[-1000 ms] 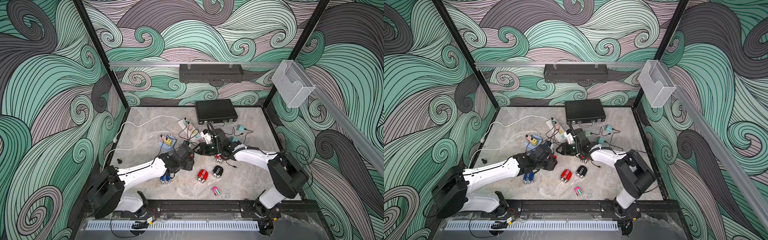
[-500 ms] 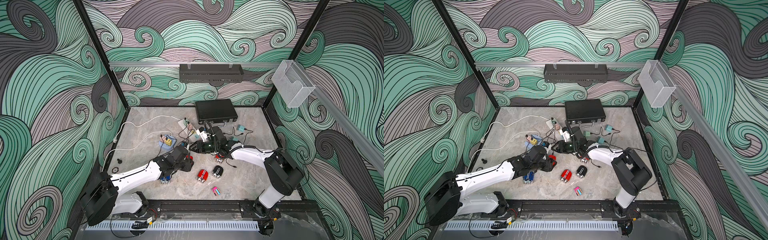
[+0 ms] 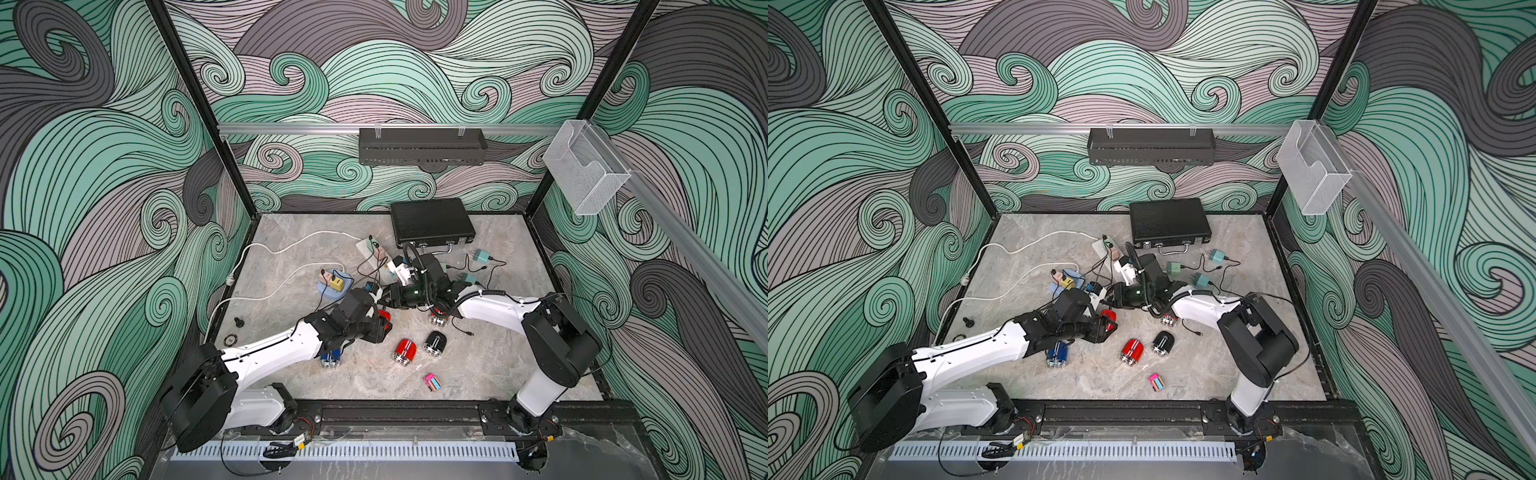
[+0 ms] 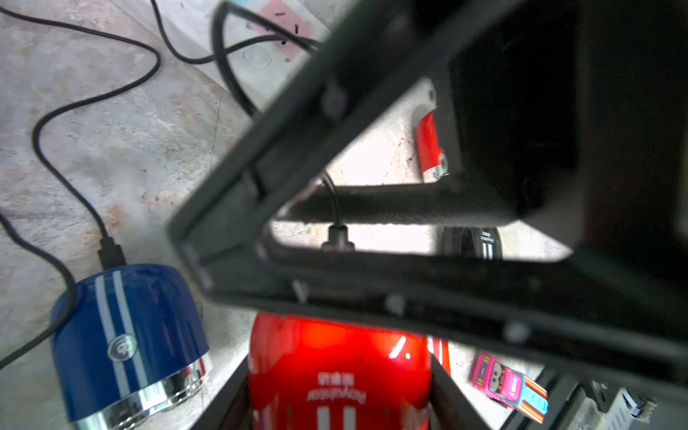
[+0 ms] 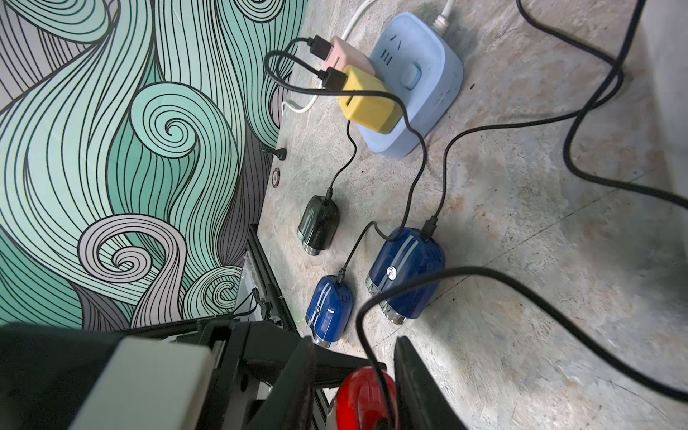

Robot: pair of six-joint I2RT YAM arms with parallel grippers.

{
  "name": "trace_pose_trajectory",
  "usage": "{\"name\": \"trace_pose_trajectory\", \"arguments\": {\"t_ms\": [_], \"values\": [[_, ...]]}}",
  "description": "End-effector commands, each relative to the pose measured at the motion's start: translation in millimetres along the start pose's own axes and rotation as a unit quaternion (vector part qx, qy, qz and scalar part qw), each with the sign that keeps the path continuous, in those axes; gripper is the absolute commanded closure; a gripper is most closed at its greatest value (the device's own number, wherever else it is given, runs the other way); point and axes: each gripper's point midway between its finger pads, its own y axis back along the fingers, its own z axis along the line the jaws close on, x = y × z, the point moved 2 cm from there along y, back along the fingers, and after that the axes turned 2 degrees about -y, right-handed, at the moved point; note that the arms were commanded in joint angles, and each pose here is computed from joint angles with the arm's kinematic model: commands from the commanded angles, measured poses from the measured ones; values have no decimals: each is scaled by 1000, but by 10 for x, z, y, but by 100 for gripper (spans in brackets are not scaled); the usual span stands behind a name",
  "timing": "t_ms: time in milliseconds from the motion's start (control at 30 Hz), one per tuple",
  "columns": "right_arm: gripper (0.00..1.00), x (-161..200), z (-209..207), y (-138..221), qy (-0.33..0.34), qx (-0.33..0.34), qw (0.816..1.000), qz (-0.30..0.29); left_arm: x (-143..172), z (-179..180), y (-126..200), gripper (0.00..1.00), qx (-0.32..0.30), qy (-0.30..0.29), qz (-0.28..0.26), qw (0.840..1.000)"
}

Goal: Unplug the electric shaver
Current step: Remove the charging cable from the electric shaver.

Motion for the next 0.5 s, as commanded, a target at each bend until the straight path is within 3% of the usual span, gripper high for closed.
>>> {"name": "trace_pose_trajectory", "arguments": {"t_ms": [0,467], "values": [[66,25,5,-31,2,-5,1000,4,-62,-65,-1,100,25,-14,-9,1000],[68,133,-23,6,-2,-12,1000,7,-102,92,49,100,14,4,-19,1000]]}}
